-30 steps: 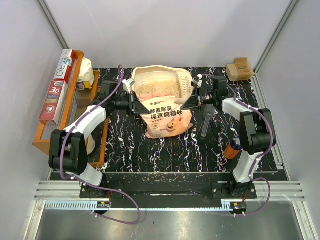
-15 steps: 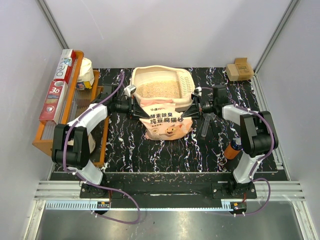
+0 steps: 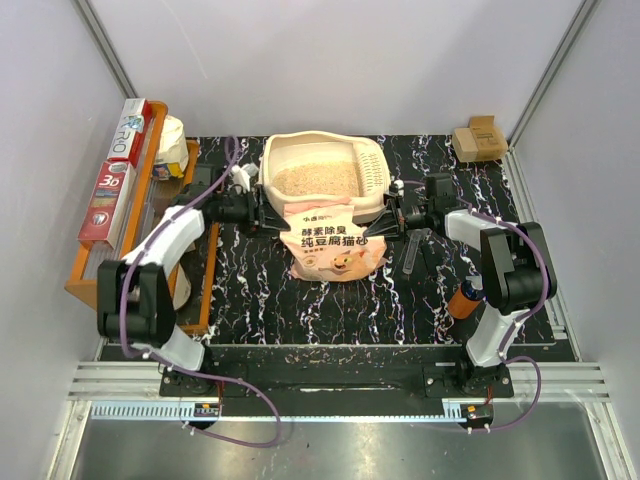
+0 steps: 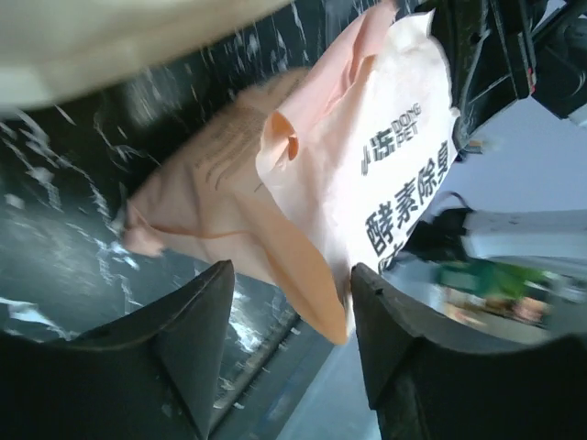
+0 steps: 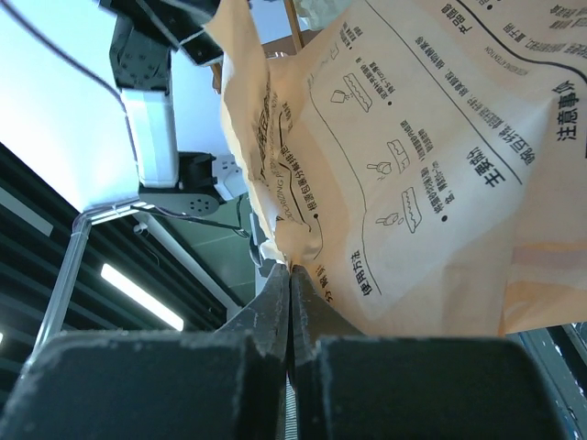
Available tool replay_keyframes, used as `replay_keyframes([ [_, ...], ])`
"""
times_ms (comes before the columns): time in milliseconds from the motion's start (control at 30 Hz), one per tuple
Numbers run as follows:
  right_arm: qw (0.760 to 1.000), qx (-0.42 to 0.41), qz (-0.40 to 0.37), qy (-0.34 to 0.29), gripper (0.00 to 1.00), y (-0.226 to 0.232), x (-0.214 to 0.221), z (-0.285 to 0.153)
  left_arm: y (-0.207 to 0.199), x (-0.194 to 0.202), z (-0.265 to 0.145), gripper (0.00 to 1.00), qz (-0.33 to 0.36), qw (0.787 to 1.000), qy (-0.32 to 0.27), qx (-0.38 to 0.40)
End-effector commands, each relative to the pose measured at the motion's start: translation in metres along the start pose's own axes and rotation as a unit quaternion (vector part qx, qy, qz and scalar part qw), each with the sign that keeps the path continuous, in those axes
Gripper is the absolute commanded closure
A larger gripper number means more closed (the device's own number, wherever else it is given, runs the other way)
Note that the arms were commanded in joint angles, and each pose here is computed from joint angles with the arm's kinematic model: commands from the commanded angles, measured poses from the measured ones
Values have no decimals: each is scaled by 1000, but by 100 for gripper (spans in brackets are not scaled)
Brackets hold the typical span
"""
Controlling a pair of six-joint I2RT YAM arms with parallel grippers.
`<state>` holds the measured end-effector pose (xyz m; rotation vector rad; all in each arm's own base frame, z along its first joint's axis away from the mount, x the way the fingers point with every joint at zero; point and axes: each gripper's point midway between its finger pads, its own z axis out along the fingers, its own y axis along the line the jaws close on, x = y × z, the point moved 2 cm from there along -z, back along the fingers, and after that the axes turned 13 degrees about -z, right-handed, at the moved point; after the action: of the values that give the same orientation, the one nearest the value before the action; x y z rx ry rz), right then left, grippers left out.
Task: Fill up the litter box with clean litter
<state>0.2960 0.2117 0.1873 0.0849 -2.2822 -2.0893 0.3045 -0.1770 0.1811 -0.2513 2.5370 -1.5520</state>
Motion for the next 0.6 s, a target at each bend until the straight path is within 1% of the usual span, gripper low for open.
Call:
replay_keyframes([
  [0,999,-38,-8,37,100,23,4,-8,-37,-25,-50,40,250,956,-145,-45],
  [33,999,-38,-7,37,100,22,4,-8,-48,-22,-61,39,293,941,-164,-42],
  [100,999,-37,-3,36,100,21,2,-8,-57,-24,-70,37,362,913,-185,-44],
  [167,999,-37,-2,37,100,20,1,-7,-79,-25,-76,36,445,872,-203,-21],
  [200,999,-37,-5,36,100,21,1,-7,-85,-20,-73,35,497,847,-188,-6],
  [267,999,-36,-6,34,100,23,-1,-8,-96,-15,-67,35,556,815,-164,6],
  [300,999,-36,-6,35,100,23,0,-7,-100,-9,-57,35,614,778,-135,21],
  [367,999,-37,-7,36,100,24,-1,-7,-109,2,-48,36,663,741,-97,34],
  [400,999,-37,-7,36,100,23,0,-7,-112,8,-33,37,710,699,-71,43],
  [433,999,-37,-6,36,100,23,0,-7,-113,11,-26,37,730,680,-55,45],
  [467,999,-37,-6,36,100,22,0,-7,-116,17,-21,37,743,667,-38,49],
  [500,999,-37,-4,36,100,22,1,-7,-115,22,-5,37,766,641,-14,57],
  [567,999,-37,0,36,100,20,1,-7,-118,26,7,37,781,621,1,63],
])
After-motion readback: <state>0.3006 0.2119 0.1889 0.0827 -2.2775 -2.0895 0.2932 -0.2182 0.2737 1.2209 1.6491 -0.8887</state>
